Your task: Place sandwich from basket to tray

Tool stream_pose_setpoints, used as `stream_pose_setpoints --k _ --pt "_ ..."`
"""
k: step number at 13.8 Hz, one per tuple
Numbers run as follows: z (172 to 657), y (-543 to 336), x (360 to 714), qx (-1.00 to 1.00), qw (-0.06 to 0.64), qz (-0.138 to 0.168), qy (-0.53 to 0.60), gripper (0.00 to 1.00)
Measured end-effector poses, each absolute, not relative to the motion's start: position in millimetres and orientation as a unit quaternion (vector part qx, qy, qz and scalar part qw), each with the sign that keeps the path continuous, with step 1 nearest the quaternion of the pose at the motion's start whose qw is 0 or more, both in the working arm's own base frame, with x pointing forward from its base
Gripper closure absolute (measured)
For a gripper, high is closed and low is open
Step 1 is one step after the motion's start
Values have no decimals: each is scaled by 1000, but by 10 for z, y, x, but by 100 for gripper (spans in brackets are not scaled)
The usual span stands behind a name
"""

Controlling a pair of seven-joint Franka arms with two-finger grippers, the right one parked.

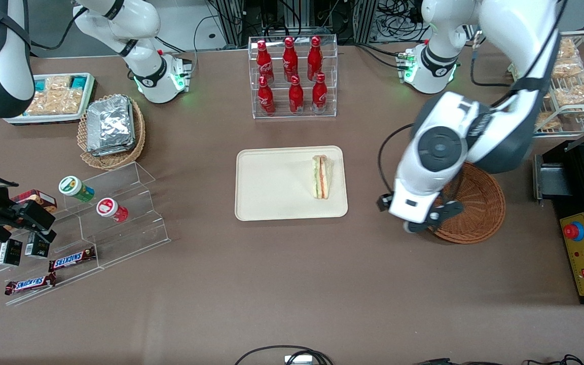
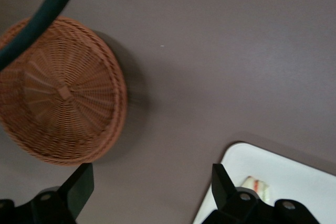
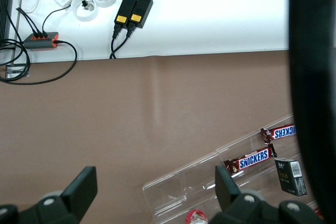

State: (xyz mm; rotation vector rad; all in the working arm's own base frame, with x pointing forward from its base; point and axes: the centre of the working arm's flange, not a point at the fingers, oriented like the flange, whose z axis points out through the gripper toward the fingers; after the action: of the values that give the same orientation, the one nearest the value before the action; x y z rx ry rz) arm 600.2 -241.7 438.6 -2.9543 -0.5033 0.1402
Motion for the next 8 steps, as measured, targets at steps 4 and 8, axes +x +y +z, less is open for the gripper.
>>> stream_pose_setpoints --k 4,8 --pt "4877 -1608 6030 -989 48 86 -109 1" --pt "5483 -771 5826 -993 36 100 -50 0"
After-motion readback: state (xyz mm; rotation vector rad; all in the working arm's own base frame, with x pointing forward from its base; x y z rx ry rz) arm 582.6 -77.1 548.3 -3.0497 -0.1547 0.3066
